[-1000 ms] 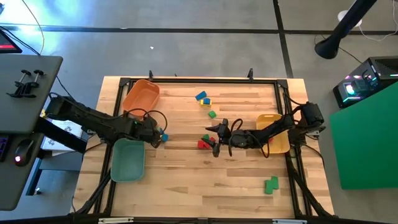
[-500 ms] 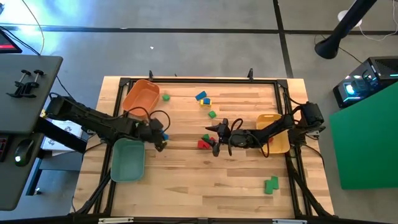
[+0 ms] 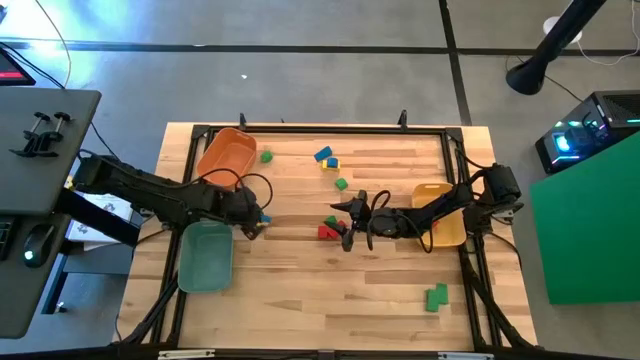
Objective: Sort blocks by size
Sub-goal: Put the blue arch block into the blue bin
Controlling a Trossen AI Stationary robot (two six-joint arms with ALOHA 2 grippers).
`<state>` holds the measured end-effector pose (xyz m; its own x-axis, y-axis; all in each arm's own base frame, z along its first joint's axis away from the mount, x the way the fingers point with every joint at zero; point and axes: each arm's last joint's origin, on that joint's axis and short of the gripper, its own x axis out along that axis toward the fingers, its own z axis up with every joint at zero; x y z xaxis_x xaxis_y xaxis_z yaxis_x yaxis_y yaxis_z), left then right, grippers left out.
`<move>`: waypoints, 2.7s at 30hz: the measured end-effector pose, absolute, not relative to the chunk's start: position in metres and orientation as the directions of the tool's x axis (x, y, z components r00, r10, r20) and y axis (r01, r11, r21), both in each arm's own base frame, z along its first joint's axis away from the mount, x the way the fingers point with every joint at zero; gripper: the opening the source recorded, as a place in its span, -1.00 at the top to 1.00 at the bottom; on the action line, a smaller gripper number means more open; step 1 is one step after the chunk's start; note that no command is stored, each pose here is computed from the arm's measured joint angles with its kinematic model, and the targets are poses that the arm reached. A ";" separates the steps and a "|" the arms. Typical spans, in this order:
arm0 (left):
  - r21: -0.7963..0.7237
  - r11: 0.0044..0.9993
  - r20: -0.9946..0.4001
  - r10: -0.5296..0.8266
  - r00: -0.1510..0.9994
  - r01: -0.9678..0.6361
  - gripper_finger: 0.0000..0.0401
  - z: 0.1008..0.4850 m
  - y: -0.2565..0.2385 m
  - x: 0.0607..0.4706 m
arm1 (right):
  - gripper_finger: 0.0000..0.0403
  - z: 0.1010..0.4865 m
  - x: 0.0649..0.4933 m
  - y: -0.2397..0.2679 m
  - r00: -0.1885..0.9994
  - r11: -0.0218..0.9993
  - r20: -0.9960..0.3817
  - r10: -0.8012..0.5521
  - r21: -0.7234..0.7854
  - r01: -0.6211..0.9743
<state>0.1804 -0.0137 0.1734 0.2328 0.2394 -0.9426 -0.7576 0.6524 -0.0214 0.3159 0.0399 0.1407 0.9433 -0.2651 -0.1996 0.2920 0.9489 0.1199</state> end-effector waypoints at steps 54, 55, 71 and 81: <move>-0.167 0.781 -0.887 0.147 0.437 -0.602 0.94 0.142 -0.002 0.186 | -0.32 0.139 0.316 0.036 0.935 0.944 -0.220 -0.277 0.121 0.308; -0.178 0.794 -0.875 0.143 0.462 -0.582 0.94 0.145 -0.004 0.190 | -0.32 0.139 0.316 0.036 0.935 0.944 -0.220 -0.277 0.121 0.308; 0.118 0.993 -0.579 0.090 0.810 -0.027 0.97 0.294 -0.087 0.241 | -0.32 0.134 0.315 0.036 0.922 0.941 -0.267 -0.279 0.116 0.318; 0.136 0.969 -0.913 0.204 0.355 -0.208 0.98 0.291 -0.159 0.205 | -0.32 0.134 0.315 0.036 0.923 0.939 -0.266 -0.279 0.123 0.320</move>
<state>0.2054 -0.1590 0.2906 0.3545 0.2041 -0.9125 -0.2085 0.9686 0.1356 0.3146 0.0356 0.1336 0.9227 -0.2794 -0.2657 0.3199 0.9394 0.1232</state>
